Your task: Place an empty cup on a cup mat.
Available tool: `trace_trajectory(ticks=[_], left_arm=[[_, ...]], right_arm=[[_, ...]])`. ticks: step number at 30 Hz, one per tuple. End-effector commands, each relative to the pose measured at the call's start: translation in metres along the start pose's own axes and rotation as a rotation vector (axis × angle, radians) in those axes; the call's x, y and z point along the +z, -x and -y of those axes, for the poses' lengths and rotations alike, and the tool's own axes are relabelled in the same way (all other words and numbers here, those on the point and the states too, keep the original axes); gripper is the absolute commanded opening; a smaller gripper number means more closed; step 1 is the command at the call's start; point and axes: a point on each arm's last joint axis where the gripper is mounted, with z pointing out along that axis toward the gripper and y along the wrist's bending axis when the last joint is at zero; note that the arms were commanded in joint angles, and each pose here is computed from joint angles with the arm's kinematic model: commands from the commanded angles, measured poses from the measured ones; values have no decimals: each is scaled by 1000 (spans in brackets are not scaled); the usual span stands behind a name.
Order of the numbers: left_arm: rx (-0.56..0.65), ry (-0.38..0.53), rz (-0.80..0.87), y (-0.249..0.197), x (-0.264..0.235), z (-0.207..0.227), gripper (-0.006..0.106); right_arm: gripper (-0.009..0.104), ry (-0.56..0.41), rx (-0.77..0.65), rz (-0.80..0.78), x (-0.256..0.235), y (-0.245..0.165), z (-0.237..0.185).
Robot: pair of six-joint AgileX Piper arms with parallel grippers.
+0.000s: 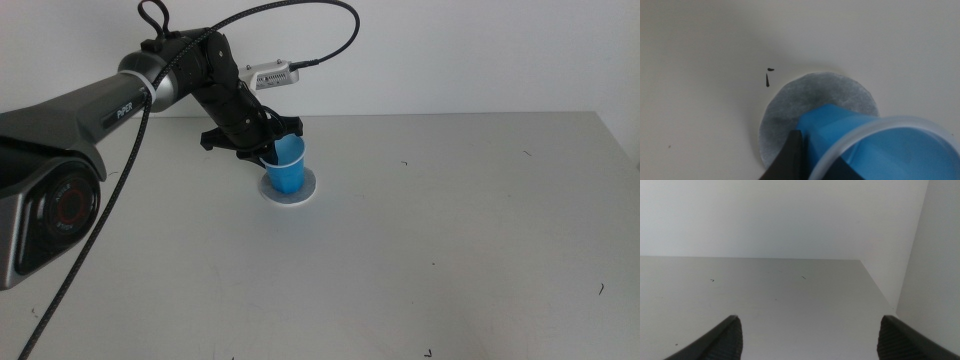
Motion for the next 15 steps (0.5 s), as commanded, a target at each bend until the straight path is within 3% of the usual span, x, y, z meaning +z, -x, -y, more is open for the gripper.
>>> trace_trajectory(ticks=[1, 5, 8, 11, 15], left_arm=[[25, -47, 131, 16, -41, 16, 0], [28, -47, 131, 16, -41, 16, 3], [28, -47, 131, 16, -41, 16, 14], [28, -46, 129, 15, -41, 16, 30], [41, -47, 126, 15, -41, 16, 59]], right_arm=[[94, 0, -19, 109, -3, 11, 0], [94, 0, -19, 109, -3, 11, 0], [94, 0, -19, 109, -3, 11, 0], [94, 0, -19, 109, -3, 11, 0], [94, 0, -19, 109, -3, 11, 0]])
